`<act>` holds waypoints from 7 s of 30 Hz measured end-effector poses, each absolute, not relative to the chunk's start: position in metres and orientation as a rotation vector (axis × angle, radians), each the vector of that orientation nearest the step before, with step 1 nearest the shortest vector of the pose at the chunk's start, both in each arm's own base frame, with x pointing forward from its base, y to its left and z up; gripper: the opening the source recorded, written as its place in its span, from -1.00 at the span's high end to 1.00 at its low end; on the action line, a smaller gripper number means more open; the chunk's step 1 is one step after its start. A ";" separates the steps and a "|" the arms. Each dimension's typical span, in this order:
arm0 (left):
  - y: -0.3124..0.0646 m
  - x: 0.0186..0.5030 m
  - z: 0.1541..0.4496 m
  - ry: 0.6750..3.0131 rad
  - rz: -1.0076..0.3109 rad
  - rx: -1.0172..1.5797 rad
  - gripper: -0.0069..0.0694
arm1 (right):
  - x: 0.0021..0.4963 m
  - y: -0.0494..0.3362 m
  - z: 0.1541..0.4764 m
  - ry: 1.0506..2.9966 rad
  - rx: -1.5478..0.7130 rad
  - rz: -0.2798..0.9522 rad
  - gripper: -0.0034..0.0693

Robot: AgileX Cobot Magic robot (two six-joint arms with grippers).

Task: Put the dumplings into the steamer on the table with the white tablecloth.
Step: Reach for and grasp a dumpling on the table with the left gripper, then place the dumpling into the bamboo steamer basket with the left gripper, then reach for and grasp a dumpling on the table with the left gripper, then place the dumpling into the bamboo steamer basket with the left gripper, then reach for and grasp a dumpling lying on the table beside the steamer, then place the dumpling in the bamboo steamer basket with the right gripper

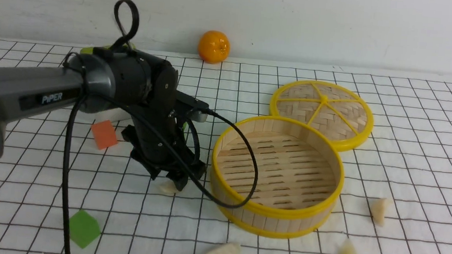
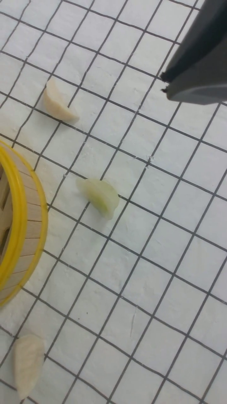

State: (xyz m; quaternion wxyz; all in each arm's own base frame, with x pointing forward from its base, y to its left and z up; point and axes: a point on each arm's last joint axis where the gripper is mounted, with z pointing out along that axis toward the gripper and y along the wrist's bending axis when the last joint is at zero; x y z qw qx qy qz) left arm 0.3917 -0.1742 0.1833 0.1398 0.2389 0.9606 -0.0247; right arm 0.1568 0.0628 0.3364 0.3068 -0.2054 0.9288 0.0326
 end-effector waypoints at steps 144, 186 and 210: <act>-0.279 0.396 0.301 2.562 -0.222 0.545 -0.35 | 0.163 0.052 0.329 2.469 -0.315 -0.017 0.60; -0.102 0.151 0.345 2.552 -0.218 0.508 0.85 | 0.365 0.042 0.168 2.848 0.066 0.140 0.38; -0.061 0.097 0.346 2.351 -0.317 0.446 0.85 | 0.362 0.195 0.215 2.567 -0.463 0.309 0.36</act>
